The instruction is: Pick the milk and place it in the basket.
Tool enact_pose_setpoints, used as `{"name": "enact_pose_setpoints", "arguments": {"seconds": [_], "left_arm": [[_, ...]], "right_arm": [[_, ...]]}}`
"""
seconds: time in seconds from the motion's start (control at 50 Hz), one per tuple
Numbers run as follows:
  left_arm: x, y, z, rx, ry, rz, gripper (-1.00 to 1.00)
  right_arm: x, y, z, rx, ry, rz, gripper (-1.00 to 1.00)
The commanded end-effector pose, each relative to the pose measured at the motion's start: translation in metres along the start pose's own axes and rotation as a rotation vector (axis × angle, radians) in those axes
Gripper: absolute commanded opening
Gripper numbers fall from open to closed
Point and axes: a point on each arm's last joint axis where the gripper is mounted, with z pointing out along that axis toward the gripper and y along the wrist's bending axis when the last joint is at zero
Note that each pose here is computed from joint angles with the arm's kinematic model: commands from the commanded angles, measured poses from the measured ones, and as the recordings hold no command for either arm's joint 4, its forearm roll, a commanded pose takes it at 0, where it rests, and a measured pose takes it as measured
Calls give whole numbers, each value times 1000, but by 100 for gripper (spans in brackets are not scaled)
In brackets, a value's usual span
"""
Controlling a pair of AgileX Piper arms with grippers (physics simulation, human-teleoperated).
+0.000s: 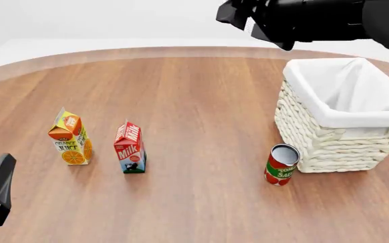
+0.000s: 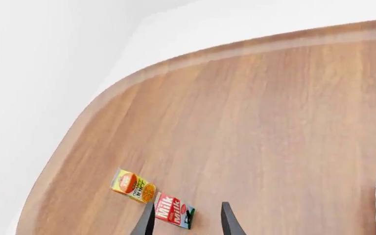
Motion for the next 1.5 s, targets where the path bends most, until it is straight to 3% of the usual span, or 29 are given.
{"name": "enact_pose_setpoints", "arguments": {"seconds": [0.02, 0.58, 1.14, 1.5], "left_arm": [[0, 0, 0, 0, 0, 0, 100], [0, 0, 0, 0, 0, 0, 100], [0, 0, 0, 0, 0, 0, 100], [0, 0, 0, 0, 0, 0, 100]], "right_arm": [[0, 9, 19, -2, 40, 39, 100], [-7, 19, 54, 14, 87, 86, 100], [21, 14, 89, 28, 139, 151, 100], [43, 24, 119, 34, 213, 147, 100]]}}
